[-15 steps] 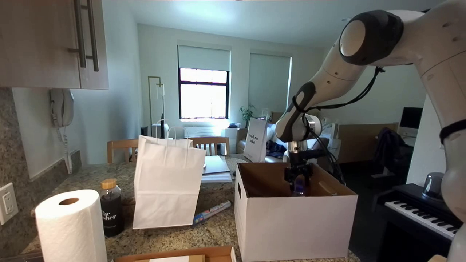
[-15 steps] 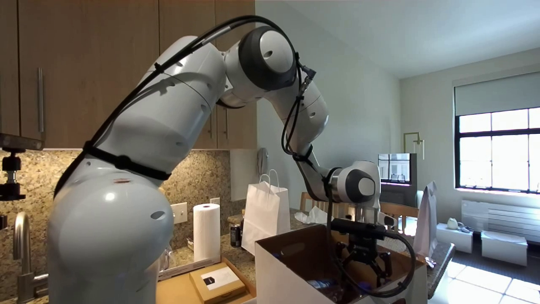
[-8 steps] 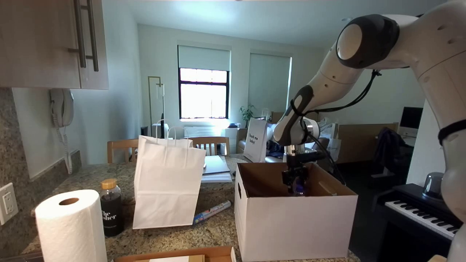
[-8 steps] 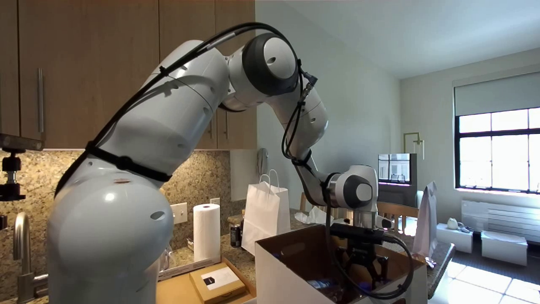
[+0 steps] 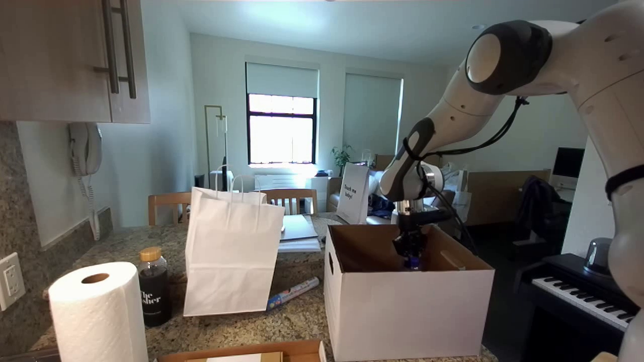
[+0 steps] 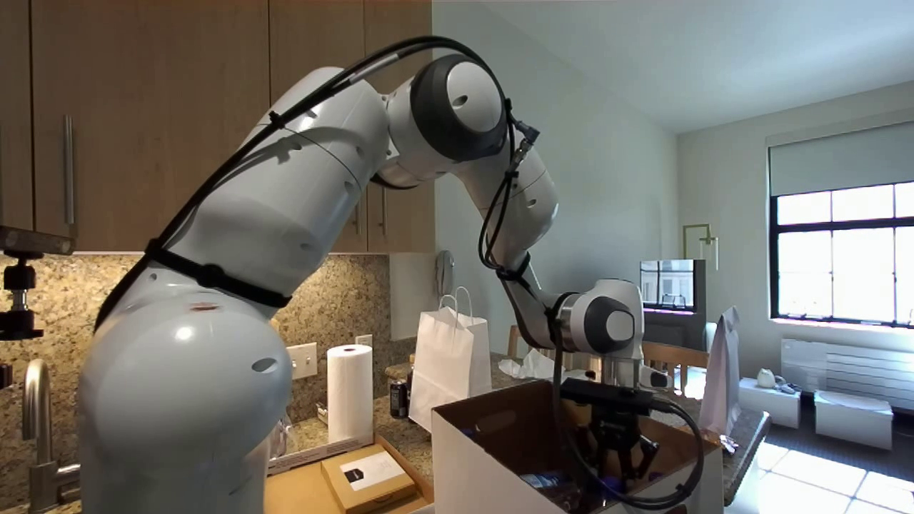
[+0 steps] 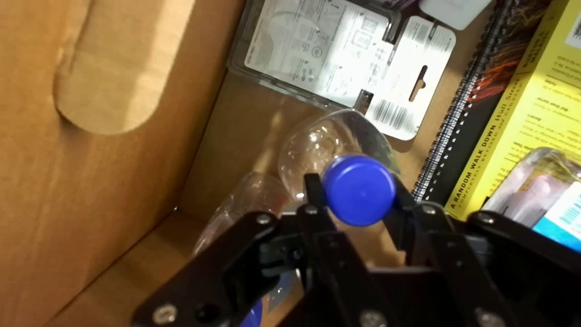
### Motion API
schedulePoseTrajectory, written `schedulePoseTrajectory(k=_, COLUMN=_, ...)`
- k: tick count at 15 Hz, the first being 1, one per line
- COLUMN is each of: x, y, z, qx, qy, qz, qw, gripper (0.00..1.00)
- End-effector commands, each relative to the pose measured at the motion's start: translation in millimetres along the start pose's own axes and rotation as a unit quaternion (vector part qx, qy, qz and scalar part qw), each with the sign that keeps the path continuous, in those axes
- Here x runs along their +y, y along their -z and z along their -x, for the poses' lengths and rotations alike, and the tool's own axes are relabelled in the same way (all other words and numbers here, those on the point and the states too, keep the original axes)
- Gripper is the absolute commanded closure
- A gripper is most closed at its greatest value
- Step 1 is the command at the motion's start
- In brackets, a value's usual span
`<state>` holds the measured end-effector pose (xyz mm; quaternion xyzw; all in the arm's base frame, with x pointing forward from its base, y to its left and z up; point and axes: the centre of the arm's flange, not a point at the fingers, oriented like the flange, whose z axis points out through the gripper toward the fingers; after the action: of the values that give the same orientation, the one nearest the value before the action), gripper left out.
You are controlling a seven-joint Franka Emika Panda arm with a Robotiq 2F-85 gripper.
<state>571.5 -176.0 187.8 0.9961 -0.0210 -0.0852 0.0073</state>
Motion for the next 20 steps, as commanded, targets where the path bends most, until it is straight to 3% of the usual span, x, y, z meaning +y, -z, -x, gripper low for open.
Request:
schedulePoseTrajectory(k=1, x=4.1, y=-4.2, z=12.6, qx=0.004, qy=-0.029, qz=-0.012, qw=0.9995, gripper=0.85)
schedulePoseTrajectory(k=4, x=2.2, y=25.4, z=31.7, qx=0.014, qy=-0.023, qz=-0.003, qw=0.9996, gripper=0.85)
schedulePoseTrajectory(k=13, x=-24.6, y=192.5, z=115.4, qx=0.026, qy=0.067, qz=0.087, qw=0.9936, gripper=0.86)
schedulePoseTrajectory(k=16, x=-57.5, y=249.2, z=148.0, qx=0.043, qy=0.112, qz=0.098, qw=0.9879, gripper=0.86)
schedulePoseTrajectory(k=20, x=-136.7, y=313.1, z=187.7, qx=0.081, qy=0.164, qz=0.115, qw=0.9763, gripper=0.86)
